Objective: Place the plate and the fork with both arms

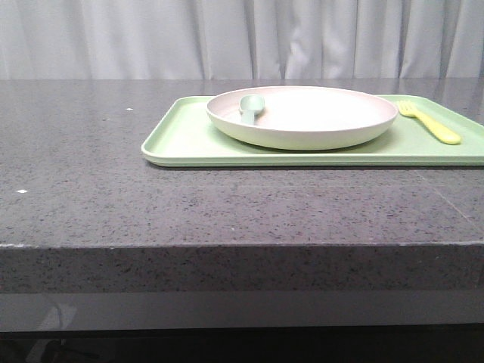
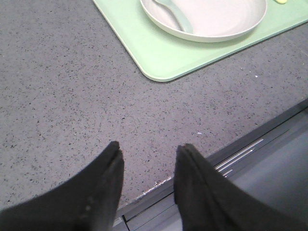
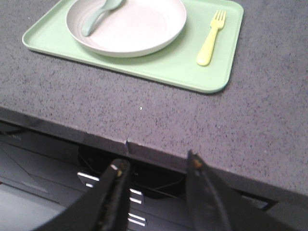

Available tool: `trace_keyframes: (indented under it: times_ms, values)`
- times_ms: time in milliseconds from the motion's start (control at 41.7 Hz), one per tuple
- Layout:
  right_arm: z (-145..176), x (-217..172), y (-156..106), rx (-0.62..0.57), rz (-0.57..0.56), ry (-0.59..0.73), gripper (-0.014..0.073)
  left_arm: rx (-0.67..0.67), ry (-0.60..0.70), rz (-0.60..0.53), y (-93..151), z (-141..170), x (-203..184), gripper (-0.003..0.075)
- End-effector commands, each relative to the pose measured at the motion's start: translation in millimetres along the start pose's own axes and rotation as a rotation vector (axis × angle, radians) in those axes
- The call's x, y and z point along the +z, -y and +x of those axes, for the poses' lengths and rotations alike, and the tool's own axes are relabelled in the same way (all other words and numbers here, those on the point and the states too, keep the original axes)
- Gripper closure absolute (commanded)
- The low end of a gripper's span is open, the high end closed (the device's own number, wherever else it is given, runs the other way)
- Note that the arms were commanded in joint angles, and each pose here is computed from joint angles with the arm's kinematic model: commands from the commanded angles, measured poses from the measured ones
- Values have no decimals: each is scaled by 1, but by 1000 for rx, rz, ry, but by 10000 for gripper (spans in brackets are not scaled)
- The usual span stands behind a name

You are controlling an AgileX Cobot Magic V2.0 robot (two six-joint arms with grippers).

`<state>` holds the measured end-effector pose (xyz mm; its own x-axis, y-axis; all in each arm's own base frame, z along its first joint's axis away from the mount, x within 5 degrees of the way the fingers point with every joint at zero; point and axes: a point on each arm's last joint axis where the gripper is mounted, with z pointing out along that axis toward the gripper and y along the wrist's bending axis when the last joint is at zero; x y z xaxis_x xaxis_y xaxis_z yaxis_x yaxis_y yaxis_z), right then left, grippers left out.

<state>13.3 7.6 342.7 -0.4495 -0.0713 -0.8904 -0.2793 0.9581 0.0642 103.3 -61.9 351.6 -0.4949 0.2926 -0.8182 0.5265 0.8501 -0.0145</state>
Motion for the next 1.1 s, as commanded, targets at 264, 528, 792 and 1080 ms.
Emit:
trace_keyframes:
  times_ms: [264,528,792,1080]
  values:
    - [-16,-3,0,-15,9,127,708,-5,98,10,1,-13,-6,741]
    - [-15,-3,0,-15,10,117,713,-5,98,10,1,-13,-6,741]
    - [-15,-3,0,-15,10,117,713,-5,98,10,1,-13,-6,740]
    - [-15,-3,0,-15,10,117,713,-42,173,-57,-7,4,-9,741]
